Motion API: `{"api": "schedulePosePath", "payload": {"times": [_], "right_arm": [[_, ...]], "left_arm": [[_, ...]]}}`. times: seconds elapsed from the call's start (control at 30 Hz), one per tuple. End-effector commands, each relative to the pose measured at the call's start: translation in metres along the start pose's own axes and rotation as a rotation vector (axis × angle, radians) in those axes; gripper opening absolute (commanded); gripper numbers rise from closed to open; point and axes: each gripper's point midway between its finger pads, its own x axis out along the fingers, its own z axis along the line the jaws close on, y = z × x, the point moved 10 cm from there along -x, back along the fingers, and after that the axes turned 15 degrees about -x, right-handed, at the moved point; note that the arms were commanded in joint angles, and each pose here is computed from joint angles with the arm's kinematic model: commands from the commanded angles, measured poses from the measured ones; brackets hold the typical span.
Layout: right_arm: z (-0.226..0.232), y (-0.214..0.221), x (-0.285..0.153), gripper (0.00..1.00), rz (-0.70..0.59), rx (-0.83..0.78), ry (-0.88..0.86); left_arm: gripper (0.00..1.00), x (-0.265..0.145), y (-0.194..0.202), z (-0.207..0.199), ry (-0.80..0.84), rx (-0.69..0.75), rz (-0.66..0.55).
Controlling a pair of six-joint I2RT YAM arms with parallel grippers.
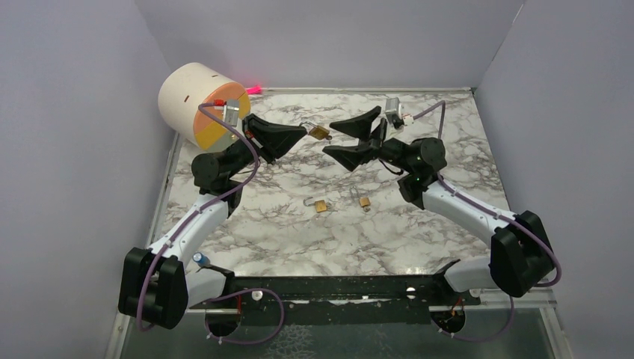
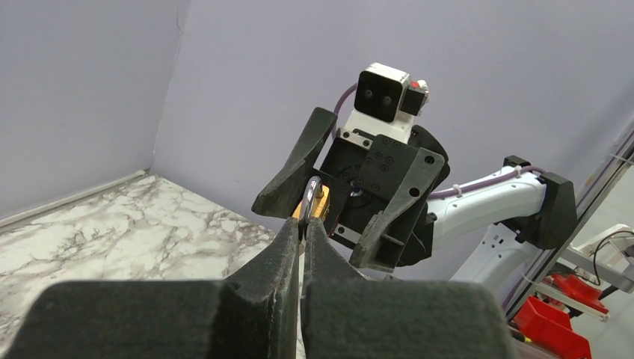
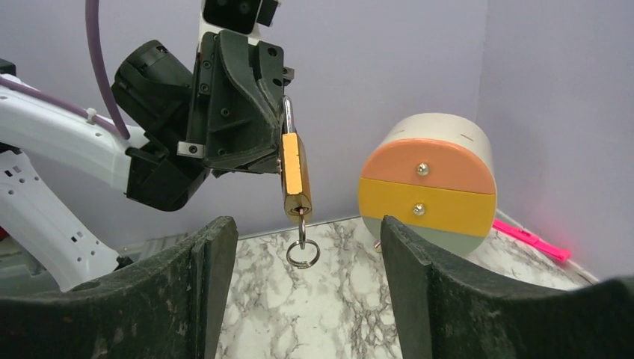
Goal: Lock with the key
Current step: Pick up the lock from the center of the board.
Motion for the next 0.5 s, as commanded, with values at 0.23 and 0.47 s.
{"api": "schedulePosePath", "payload": {"times": [0.23,0.47], "right_arm": [[0.001,-0.009,0.011,0.66,-0.091,-0.038,-0.056],[0.004,-0.003,0.015,0.58,-0.108,-0.025,-0.081]], "left_arm": [[0.0,0.004,-0.001,-0.009,0.049,0.031,-0.024],[0.0,0.006,0.0,-0.01,0.063,0.036,0.004]]}}
